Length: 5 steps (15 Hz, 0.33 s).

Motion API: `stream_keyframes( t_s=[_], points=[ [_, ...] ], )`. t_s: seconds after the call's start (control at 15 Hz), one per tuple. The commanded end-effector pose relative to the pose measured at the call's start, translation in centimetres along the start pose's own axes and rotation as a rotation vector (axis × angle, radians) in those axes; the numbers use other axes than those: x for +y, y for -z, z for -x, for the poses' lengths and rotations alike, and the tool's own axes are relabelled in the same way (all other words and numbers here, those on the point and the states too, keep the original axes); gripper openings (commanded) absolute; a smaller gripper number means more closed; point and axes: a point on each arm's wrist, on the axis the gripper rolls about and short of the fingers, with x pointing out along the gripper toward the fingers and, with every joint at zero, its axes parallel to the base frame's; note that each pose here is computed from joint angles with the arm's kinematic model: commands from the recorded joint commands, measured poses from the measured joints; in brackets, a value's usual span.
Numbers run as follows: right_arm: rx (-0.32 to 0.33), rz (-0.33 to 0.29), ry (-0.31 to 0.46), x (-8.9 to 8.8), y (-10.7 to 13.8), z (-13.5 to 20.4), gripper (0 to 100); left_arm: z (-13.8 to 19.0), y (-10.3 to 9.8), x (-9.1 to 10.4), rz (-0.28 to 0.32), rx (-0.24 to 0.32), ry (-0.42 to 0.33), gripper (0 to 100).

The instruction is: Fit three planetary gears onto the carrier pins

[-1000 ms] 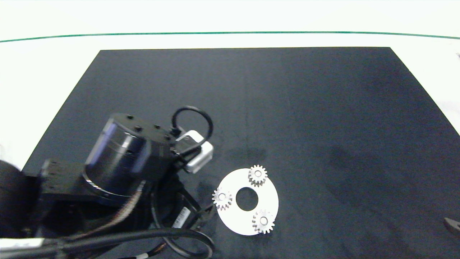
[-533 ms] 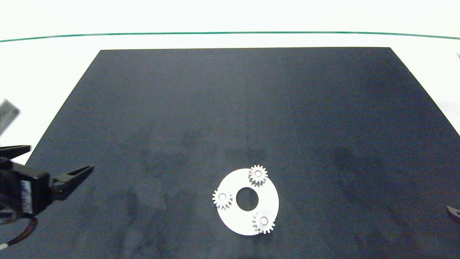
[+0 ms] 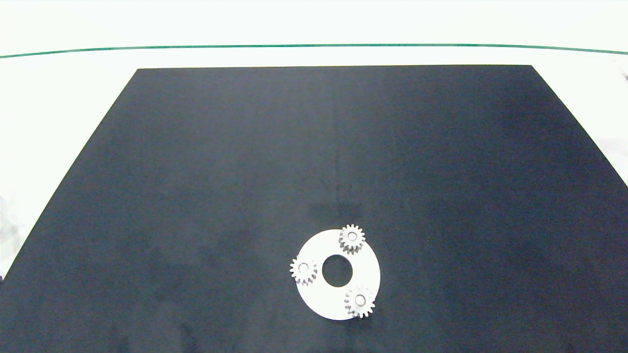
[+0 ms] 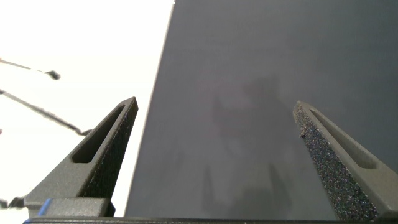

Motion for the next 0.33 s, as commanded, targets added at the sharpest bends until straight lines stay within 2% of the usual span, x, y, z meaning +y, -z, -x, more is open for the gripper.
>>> stream_keyframes(
  t_s=[0.07, 0.2, 0.33],
  points=[
    [-0.026, -0.090, 0.301, 1.2, 4.8, 3.6, 100, 3.5, 4.8, 0.4, 0.046, -0.102, -0.111, 100],
    [-0.053, -0.122, 0.380, 2.0, 6.3, 4.5, 100, 4.5, 6.5, 0.3, 0.062, -0.144, -0.136, 100],
    [-0.059, -0.182, 0.433, 2.2, 7.0, 4.5, 100, 4.9, 8.0, 0.2, 0.064, -0.141, -0.142, 100]
  ],
)
